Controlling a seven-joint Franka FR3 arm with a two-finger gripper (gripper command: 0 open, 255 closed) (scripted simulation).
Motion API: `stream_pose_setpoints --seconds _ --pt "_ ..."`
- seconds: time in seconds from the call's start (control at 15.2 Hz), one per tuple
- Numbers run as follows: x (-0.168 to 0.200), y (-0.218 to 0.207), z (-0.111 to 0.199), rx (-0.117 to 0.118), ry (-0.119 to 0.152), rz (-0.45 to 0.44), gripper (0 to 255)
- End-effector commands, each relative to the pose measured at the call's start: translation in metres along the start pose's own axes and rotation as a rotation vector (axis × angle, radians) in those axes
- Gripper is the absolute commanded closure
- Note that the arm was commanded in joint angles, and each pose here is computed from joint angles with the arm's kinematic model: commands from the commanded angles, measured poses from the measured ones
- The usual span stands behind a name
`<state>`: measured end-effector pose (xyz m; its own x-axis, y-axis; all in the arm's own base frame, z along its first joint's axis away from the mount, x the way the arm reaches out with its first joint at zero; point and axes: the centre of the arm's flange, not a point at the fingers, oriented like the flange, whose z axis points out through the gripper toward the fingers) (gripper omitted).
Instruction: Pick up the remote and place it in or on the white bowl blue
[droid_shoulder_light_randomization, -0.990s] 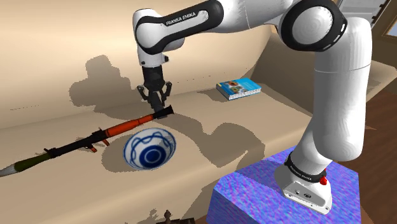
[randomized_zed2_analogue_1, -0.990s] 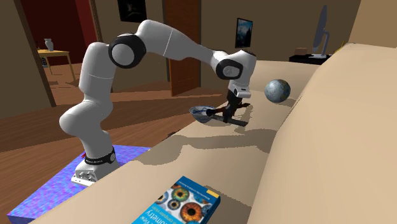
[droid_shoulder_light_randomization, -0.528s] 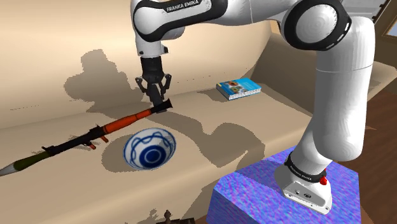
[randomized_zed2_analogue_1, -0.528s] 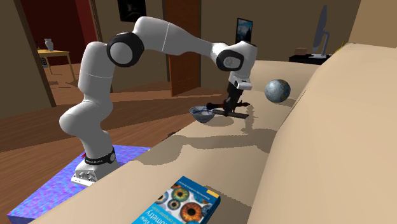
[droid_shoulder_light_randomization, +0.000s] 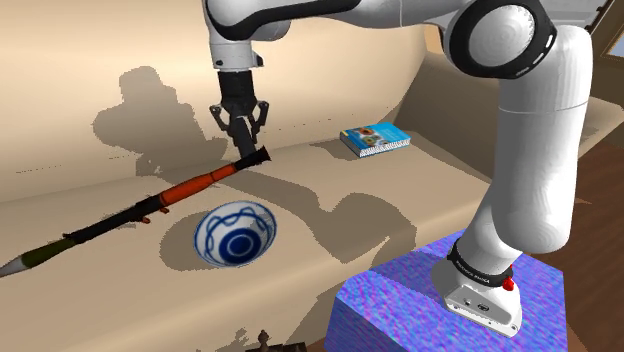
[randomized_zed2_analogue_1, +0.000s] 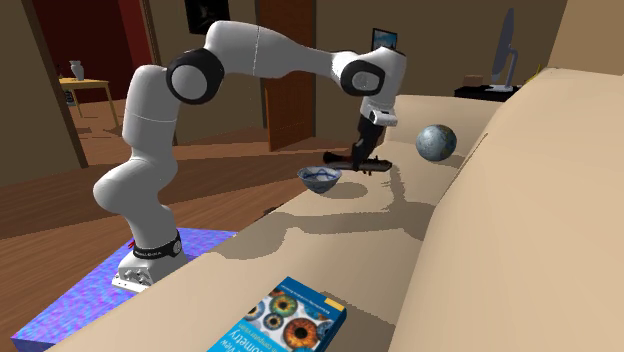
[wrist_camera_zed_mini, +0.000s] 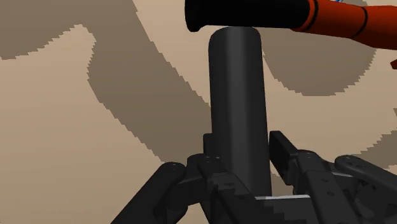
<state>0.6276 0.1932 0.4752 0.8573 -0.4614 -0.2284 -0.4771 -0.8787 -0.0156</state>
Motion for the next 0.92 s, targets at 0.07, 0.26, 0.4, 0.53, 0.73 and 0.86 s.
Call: stream_pose_setpoints --seconds 0.07,0.26,0.4,0.53,0.73,0.86 --pt "-0.024 -0.008 0.002 0.0 0.0 0.0 255" --pt "-0.06 -0.021 0.013 0.0 0.0 0.0 255" --pt "-0.084 -0.029 0.02 0.0 0.0 0.0 255" --pt "-0.108 -0.037 0.028 0.0 0.0 0.0 255" --pt "-0.144 -0.049 0.039 0.0 0.0 0.0 255" --pt "-0.168 -0.057 0.046 0.0 0.0 0.0 255"
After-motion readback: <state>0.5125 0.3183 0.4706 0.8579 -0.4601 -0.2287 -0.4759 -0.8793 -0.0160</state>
